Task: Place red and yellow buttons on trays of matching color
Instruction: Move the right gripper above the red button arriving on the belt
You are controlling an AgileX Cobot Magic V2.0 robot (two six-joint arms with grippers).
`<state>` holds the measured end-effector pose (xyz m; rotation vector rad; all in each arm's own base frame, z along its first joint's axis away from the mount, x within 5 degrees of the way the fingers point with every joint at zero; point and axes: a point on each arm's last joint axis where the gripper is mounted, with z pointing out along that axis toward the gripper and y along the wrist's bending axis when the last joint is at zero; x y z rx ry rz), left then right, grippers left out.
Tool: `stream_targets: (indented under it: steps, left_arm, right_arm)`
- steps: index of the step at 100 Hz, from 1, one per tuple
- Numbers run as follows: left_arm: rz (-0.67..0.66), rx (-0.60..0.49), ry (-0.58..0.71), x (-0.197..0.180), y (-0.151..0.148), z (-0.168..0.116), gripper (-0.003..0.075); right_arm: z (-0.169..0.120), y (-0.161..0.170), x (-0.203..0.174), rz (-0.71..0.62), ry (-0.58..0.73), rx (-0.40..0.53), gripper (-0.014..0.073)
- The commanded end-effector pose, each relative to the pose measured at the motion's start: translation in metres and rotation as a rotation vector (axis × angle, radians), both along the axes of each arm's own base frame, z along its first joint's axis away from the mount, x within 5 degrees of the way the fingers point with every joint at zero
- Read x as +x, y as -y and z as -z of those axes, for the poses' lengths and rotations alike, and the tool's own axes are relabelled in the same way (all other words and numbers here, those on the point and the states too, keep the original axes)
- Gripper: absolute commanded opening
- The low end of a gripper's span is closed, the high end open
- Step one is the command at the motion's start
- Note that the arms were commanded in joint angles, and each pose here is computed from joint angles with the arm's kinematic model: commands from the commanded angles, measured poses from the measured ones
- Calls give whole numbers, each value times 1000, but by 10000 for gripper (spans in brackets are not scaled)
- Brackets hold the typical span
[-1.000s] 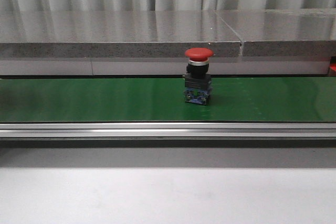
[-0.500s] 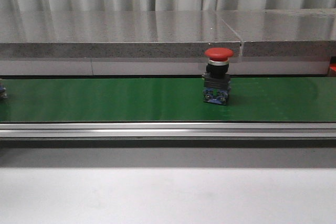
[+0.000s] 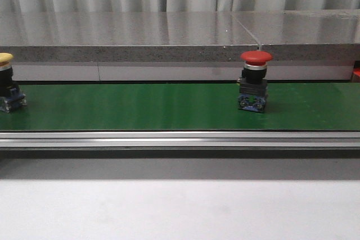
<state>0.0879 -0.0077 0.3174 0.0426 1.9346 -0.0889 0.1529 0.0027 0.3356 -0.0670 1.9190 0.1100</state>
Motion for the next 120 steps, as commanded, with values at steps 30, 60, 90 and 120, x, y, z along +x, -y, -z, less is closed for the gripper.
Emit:
stream_targets:
  steps: [30, 60, 90, 120]
  left_arm:
    - [7, -23, 165, -26, 0, 2, -18]
    - [7, -23, 164, -26, 0, 2, -19]
    - [7, -23, 164, -26, 0, 2, -19]
    - [7, -23, 164, -26, 0, 2, -19]
  right_arm:
    - [-16, 3, 0, 35, 100, 1, -66]
    - [-15, 2, 0, 31, 92, 2, -66]
    - [-10, -1, -2, -7, 31, 8, 161]
    - [-8, -2, -2, -16, 11, 11, 636]
